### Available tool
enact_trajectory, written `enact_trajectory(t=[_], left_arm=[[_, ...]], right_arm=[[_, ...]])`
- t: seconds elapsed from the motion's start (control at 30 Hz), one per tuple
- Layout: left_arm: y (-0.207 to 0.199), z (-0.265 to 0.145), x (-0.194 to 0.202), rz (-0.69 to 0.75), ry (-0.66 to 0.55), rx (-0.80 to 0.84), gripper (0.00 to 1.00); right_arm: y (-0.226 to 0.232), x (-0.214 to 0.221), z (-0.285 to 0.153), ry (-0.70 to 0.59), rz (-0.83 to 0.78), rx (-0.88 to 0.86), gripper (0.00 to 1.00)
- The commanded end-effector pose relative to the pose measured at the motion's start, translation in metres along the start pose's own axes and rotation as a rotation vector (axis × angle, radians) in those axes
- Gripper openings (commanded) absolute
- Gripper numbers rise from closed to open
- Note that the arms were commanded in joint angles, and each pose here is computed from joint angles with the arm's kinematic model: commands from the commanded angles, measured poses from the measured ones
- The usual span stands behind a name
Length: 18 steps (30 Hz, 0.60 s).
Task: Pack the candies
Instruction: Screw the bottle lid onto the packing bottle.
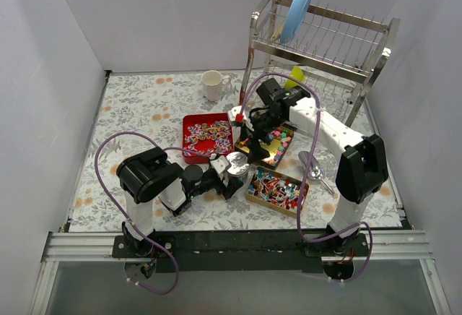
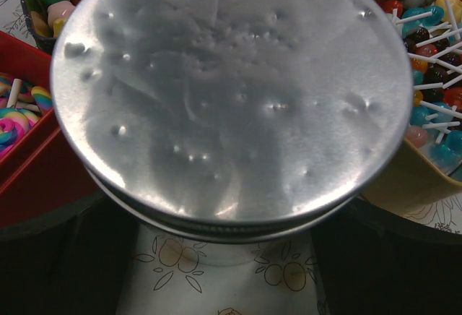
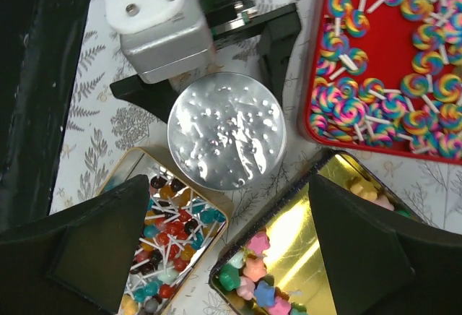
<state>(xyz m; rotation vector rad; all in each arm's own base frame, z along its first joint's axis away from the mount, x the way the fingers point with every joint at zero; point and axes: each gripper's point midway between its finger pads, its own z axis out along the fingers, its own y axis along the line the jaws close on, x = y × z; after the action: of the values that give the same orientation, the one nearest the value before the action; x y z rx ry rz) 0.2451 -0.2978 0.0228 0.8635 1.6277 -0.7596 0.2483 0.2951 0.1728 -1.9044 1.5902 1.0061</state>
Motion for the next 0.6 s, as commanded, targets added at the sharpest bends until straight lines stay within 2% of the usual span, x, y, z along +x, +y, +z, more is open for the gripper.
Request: enact_trajectory(t=[0.0,0.07,0.3,0.57], left_arm=[[0.003,-0.014,0.048,-0.064,0.174,-0.035,0.0],[0.003,-0.014,0.048,-0.063,0.174,-0.035,0.0],[0.003,-0.014,0.048,-0.062,0.173,-0.035,0.0],[0.002,-0.014,0.049,-0.065,0.176,-0.03,0.0]], right_arm=[[0.017,0.009,0.022,0.053,-0.182,-0.158,0.98],[0.022,0.01,0.03,0.079,-0.22,-0.192,0.98],[0.01,0.014,0.049,0.135,-0.314,-0.15,0.98],[0.0,0.031,0.061,0.174,-0.291,-0.121,0.98]])
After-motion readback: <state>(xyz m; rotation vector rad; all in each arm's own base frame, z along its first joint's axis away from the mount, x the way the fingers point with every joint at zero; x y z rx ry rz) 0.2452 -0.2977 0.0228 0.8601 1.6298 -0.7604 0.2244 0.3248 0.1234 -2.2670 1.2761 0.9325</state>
